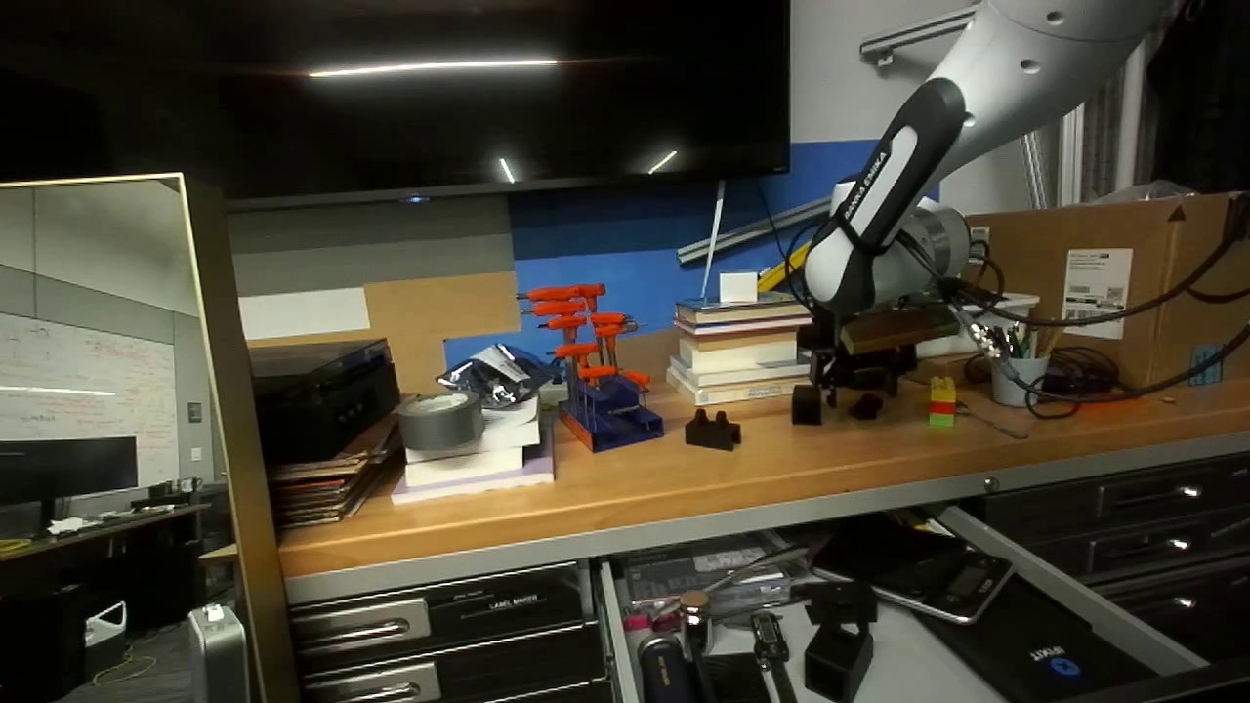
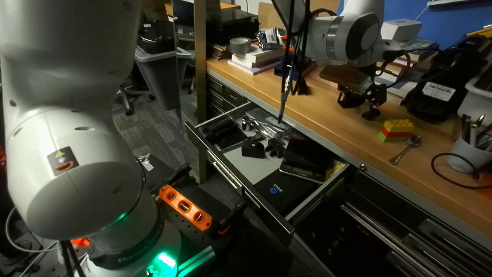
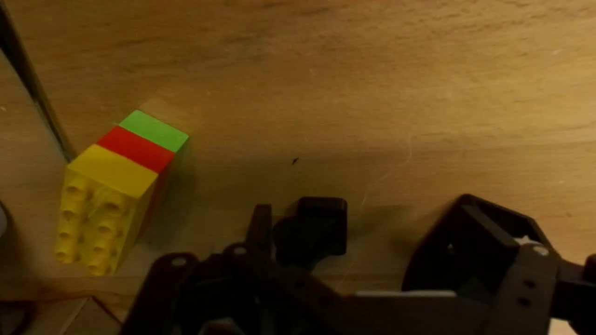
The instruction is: Put the black objects on the tabletop in the open drawer and then close the drawer
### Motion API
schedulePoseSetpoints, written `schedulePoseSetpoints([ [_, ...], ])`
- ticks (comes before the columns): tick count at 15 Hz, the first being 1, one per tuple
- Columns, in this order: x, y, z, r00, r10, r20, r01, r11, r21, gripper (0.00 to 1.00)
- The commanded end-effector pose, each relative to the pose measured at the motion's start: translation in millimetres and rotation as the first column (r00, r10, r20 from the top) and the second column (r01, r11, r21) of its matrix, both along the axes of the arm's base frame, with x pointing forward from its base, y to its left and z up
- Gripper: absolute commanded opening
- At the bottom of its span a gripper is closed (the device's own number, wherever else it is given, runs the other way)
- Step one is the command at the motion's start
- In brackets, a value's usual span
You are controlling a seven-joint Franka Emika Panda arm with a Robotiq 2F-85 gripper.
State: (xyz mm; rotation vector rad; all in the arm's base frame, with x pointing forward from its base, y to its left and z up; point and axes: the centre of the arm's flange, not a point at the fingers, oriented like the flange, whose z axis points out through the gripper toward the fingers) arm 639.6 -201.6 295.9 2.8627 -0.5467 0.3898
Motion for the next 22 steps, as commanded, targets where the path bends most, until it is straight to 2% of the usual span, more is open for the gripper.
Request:
schedulePoseSetpoints([
  [1, 33.2, -30.1, -8.2, 1.0, -0.03, 0.006, 0.029, 0.999, 0.026, 1.0],
  [6, 40.9, -50.5, -17.1, 0.999, -0.048, -0.002, 0.048, 0.997, 0.067, 1.0],
  [12, 45.2, -57.6, -13.8, 0.999, -0.046, -0.007, 0.046, 0.994, 0.097, 1.0],
  [13, 45.6, -57.6, -13.2, 0.999, -0.04, -0.009, 0.041, 0.994, 0.099, 0.75],
  [14, 46.1, -57.6, -12.5, 0.999, -0.038, -0.01, 0.039, 0.994, 0.099, 0.74],
  [15, 46.2, -57.3, -12.0, 0.999, -0.037, -0.013, 0.038, 0.994, 0.1, 0.68],
  [18, 47.2, -56.2, -11.3, 0.999, -0.03, -0.025, 0.033, 0.993, 0.109, 0.42],
  [20, 47.9, -54.8, -12.3, 0.999, -0.028, -0.037, 0.032, 0.993, 0.113, 0.28],
  [21, 48.3, -54.4, -11.8, 0.999, -0.026, -0.04, 0.03, 0.993, 0.116, 0.23],
  [22, 48.2, -53.1, -13.3, 0.998, -0.024, -0.05, 0.03, 0.992, 0.124, 0.26],
])
